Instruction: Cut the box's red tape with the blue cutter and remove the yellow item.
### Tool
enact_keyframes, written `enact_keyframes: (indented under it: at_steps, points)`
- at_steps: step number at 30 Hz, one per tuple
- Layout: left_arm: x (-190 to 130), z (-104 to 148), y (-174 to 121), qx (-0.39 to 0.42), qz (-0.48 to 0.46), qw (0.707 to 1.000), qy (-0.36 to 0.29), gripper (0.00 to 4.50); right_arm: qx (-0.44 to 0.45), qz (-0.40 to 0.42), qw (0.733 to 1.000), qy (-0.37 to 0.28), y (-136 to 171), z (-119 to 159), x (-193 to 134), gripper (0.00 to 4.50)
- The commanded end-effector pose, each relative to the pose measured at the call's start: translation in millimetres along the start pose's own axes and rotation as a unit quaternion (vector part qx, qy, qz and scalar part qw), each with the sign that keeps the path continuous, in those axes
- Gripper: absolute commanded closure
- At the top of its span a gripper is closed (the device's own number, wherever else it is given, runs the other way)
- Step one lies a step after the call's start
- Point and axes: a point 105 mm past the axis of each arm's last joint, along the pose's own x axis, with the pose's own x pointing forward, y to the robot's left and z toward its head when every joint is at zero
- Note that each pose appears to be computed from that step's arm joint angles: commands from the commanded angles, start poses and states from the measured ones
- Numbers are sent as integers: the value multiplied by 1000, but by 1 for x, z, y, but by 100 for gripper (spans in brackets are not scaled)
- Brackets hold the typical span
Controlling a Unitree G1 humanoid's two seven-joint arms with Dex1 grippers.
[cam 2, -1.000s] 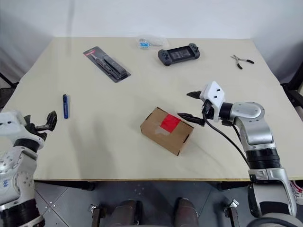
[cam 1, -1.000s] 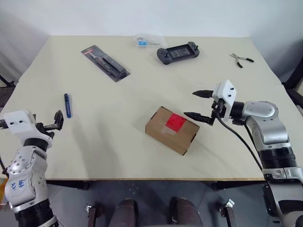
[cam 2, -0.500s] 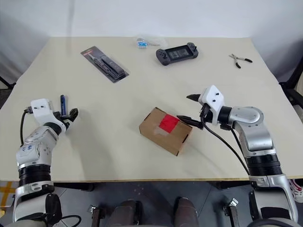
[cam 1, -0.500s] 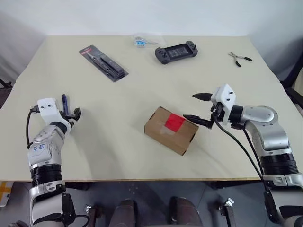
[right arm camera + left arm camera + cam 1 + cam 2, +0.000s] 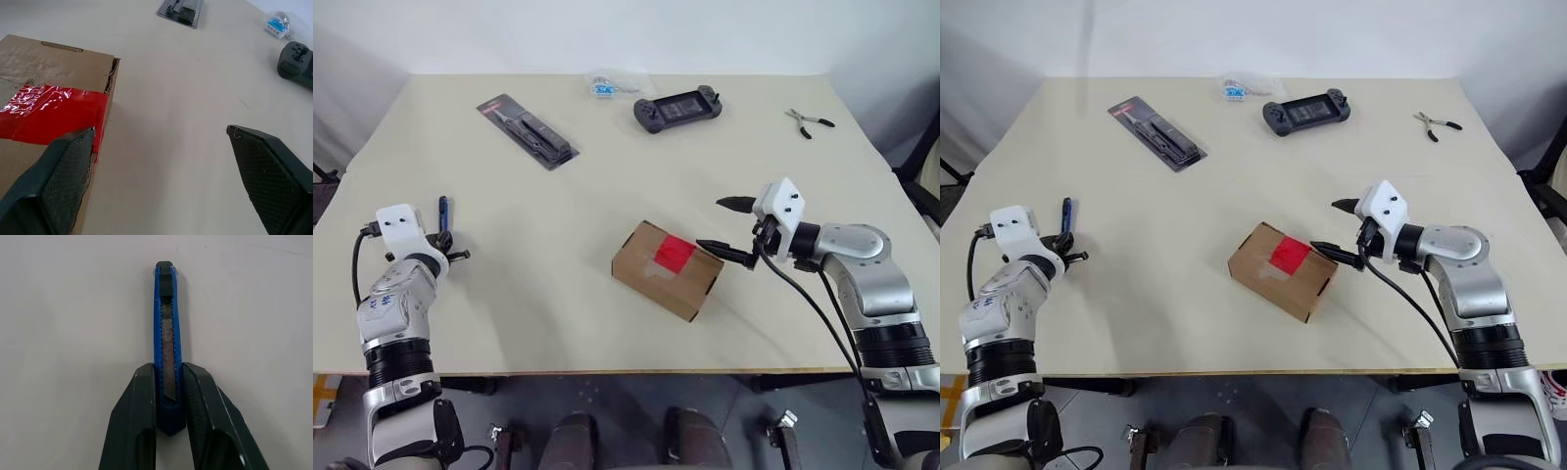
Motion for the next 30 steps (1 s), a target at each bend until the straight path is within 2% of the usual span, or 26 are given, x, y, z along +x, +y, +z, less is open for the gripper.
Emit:
enact_keyframes:
  at_steps: [1,4,7,10,15,17,21,22,24,25,26,30]
  points:
    - [-3,3,1,-10,-13,1000,-4,404,-22,-8,1000,-18,-4,15,-3,0]
    - [-12,16,-4,22,-54,998,-29,404,-22,-9,1000,-16,-5,14,-5,0]
    - [-31,33,-20,75,-144,982,-93,404,-23,-8,1000,-13,-5,15,-7,0]
    - [-55,28,-38,137,-260,951,-97,404,-30,9,999,-7,2,17,-6,0]
    - [-100,6,-59,218,-427,875,-61,404,-46,62,997,-19,23,42,6,0]
    - [-113,0,-65,229,-478,847,-52,404,-51,81,995,-18,31,50,11,0]
    - [-125,-8,-71,245,-533,809,-32,404,-47,106,993,-18,43,61,20,0]
    - [-132,-15,-76,260,-563,784,-13,404,-52,132,989,-35,55,74,27,0]
    - [-142,-29,-84,309,-613,727,23,404,-60,182,980,-60,84,99,45,38]
    - [-145,-33,-86,328,-626,707,31,404,-54,196,977,-60,93,105,50,61]
    - [-145,-35,-87,341,-630,697,34,404,-37,220,974,-36,103,103,54,90]
    - [-152,-41,-96,375,-658,653,33,404,-74,256,962,-55,130,113,68,231]
